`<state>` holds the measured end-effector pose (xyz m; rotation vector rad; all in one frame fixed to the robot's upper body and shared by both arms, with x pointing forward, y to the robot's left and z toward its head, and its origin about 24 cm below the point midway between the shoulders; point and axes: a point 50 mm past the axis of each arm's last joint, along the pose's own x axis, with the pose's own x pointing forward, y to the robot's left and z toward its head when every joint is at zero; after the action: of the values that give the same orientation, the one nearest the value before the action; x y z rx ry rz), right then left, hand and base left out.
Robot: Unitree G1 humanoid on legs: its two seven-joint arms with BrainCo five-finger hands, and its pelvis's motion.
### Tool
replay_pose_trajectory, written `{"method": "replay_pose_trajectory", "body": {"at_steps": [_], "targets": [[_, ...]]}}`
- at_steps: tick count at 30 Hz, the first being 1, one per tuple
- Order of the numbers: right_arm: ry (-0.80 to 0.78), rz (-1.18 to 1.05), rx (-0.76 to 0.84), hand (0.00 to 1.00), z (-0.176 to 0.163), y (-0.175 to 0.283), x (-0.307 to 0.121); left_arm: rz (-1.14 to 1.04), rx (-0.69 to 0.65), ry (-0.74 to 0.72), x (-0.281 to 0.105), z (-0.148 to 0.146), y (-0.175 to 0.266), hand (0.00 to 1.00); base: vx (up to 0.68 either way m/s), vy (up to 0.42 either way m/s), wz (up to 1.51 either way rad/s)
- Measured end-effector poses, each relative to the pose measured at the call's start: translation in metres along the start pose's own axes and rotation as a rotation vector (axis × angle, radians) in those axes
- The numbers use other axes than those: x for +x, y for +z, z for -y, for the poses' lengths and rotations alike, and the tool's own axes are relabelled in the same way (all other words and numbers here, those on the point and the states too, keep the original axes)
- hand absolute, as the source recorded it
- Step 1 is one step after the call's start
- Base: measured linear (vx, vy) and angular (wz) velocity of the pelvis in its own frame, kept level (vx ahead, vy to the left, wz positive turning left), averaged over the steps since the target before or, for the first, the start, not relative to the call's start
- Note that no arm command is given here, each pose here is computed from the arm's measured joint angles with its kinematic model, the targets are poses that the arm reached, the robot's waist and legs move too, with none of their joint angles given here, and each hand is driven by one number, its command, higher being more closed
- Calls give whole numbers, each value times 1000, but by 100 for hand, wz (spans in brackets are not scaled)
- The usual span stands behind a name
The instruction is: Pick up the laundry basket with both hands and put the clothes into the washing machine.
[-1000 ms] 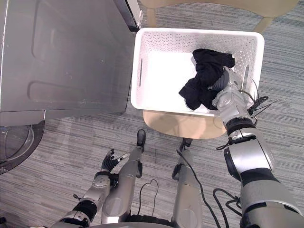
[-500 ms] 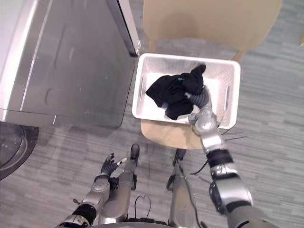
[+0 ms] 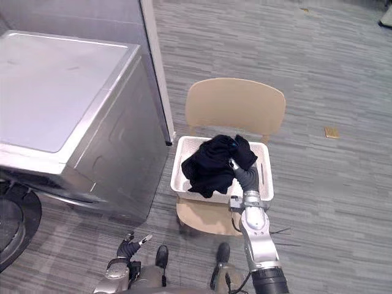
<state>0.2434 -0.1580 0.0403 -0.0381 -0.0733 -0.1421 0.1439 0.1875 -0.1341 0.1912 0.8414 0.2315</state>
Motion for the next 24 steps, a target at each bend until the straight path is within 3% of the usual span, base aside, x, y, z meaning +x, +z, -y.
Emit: {"method": "replay_pose_trajectory", "body": {"at_steps": [2, 10, 17, 20, 24], "targets": [[6, 10, -1, 100, -1, 1, 1, 26, 4, 19, 0, -8, 3, 0, -22, -259, 123], [35, 184, -115, 100, 2, 37, 30, 166, -173, -22, -22, 13, 24, 0, -201, -216, 82], [21, 264, -184, 100, 14, 57, 44, 530, -243, -48, -41, 9, 101, 0, -176, -48, 81], [9, 267, -208, 100, 19, 58, 45, 664, -203, -115, -47, 21, 134, 0, -110, 131, 88], [139, 262, -192, 100, -6, 54, 41, 802, -93, -128, -58, 16, 157, 0, -60, 159, 44]]}}
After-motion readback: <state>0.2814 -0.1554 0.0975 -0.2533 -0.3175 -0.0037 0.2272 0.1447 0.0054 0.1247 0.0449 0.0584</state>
